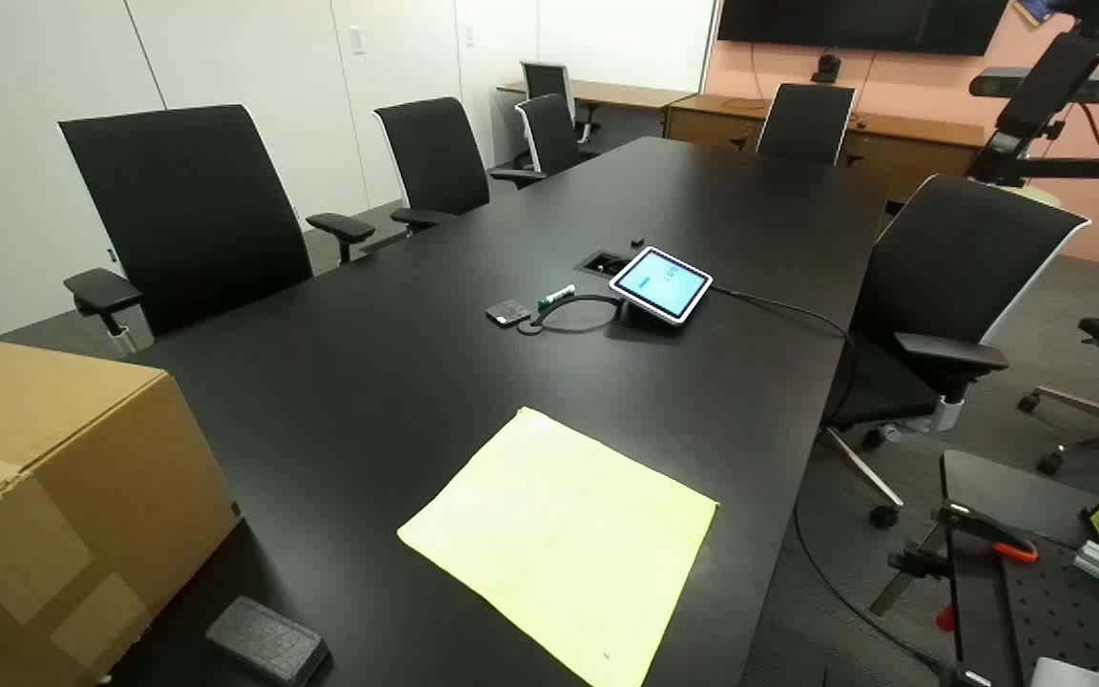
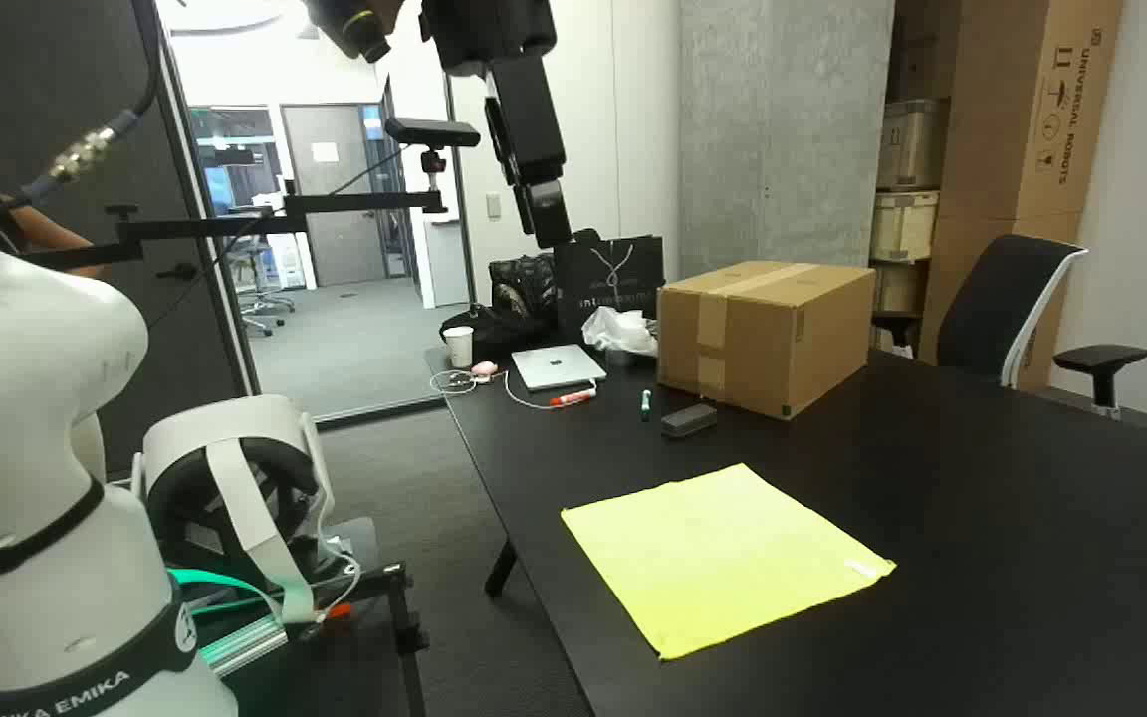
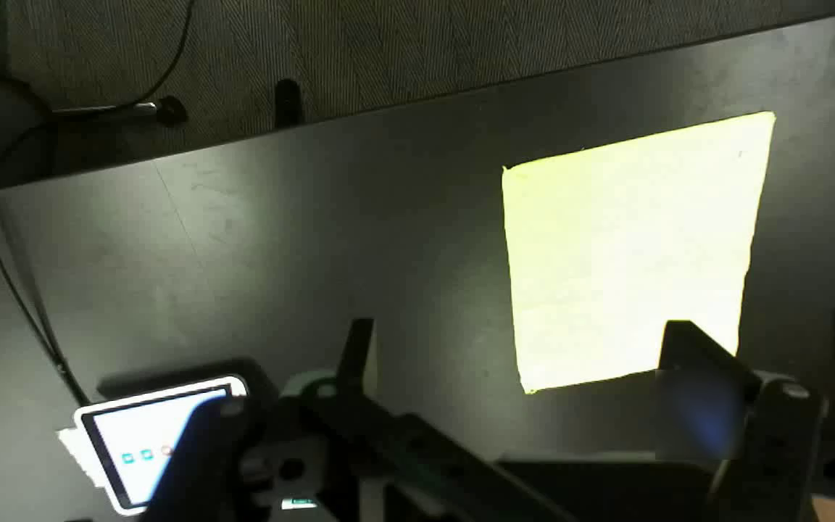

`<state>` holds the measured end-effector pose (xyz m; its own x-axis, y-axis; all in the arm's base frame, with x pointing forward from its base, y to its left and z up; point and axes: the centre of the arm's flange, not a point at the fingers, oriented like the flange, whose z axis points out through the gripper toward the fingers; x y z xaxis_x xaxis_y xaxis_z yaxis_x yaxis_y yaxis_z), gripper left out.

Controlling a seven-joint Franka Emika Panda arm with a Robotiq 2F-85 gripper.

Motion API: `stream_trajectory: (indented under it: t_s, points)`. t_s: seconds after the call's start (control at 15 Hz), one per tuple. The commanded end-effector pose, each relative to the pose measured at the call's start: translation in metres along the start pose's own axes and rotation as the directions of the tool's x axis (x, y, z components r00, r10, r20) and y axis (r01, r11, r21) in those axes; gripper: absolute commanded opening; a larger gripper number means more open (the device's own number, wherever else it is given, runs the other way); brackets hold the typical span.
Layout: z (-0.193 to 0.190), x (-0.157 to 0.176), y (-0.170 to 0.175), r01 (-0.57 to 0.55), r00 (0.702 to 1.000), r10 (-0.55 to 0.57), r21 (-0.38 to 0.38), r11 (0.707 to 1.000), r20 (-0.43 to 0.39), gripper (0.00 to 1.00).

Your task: Fold the cloth on the table

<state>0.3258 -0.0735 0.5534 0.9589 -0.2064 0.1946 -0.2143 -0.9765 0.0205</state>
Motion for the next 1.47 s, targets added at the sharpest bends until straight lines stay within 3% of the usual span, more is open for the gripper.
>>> stream_trajectory:
  t_s: [0.0, 0.2, 0.6, 1.0, 1.4]
  points:
    - [-0.002, 0.001, 0.0, 0.0, 1.0, 0.0, 0.0, 1.0, -0.006, 1.0]
    - [-0.007, 0.005, 0.0, 0.002, 1.0, -0.002, 0.001, 1.0, -0.011, 1.0]
    - [0.026, 0.028, -0.013, 0.095, 0.995, -0.095, 0.011, 0.995, 0.037, 1.0]
    - [0.095, 0.062, -0.054, 0.262, 0.961, -0.261, 0.007, 0.965, 0.094, 1.0]
    - [0.177, 0.072, -0.095, 0.41, 0.907, -0.411, 0.026, 0.912, 0.092, 1.0]
